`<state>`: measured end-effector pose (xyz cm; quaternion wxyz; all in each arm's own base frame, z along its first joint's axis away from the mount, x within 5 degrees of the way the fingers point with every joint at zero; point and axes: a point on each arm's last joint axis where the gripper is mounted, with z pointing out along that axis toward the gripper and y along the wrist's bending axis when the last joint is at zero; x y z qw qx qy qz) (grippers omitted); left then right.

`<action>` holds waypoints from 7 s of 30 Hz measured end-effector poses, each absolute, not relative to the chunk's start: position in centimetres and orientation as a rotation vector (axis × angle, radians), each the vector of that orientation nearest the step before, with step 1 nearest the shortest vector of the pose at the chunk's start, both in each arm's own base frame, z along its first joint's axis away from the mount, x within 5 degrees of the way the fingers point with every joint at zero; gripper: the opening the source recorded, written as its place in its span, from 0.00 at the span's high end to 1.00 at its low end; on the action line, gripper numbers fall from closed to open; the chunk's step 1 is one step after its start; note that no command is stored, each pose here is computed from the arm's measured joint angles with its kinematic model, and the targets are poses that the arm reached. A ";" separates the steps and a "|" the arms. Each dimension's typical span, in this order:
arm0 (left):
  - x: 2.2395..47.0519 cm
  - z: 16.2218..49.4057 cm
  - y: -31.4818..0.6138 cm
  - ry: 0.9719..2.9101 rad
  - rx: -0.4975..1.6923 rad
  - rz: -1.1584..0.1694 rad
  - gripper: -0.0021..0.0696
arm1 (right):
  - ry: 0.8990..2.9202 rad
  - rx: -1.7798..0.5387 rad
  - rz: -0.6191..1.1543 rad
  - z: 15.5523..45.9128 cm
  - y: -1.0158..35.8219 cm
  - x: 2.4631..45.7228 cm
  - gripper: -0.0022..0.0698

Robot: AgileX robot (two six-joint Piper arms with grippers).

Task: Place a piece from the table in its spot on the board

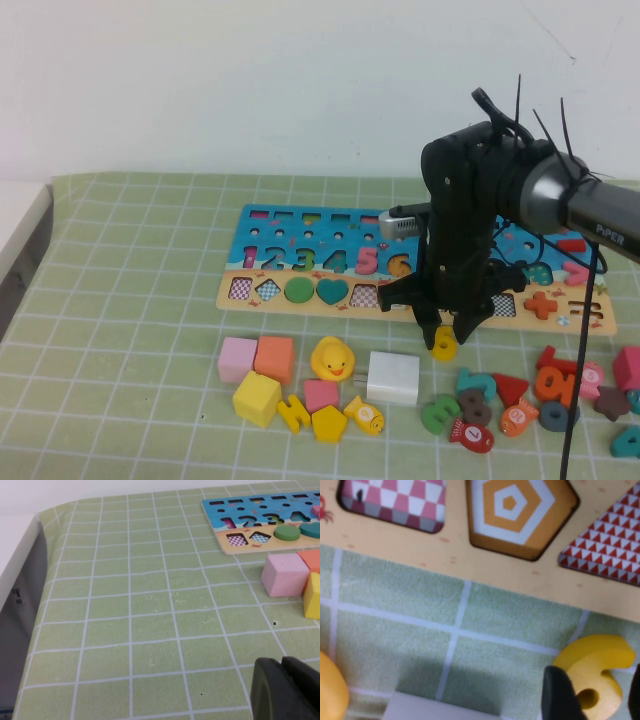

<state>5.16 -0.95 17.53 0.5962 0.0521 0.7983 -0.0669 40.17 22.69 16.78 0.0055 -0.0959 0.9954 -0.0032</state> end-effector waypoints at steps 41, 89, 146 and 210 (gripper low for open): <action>5.2 17.5 -1.0 1.854 0.121 -0.155 0.97 | 3.134 -0.252 0.111 16.8 23.4 40.0 0.50; 5.2 17.5 -1.0 1.854 0.121 -0.155 0.97 | 2.677 -0.303 0.178 21.7 24.8 44.6 0.58; 5.2 17.5 -0.9 1.853 0.121 -0.154 0.97 | 2.728 -0.346 0.162 16.3 24.7 46.0 0.40; 5.2 17.5 -0.9 1.853 0.121 -0.154 0.97 | 2.365 -0.484 -0.019 45.5 14.7 31.0 0.97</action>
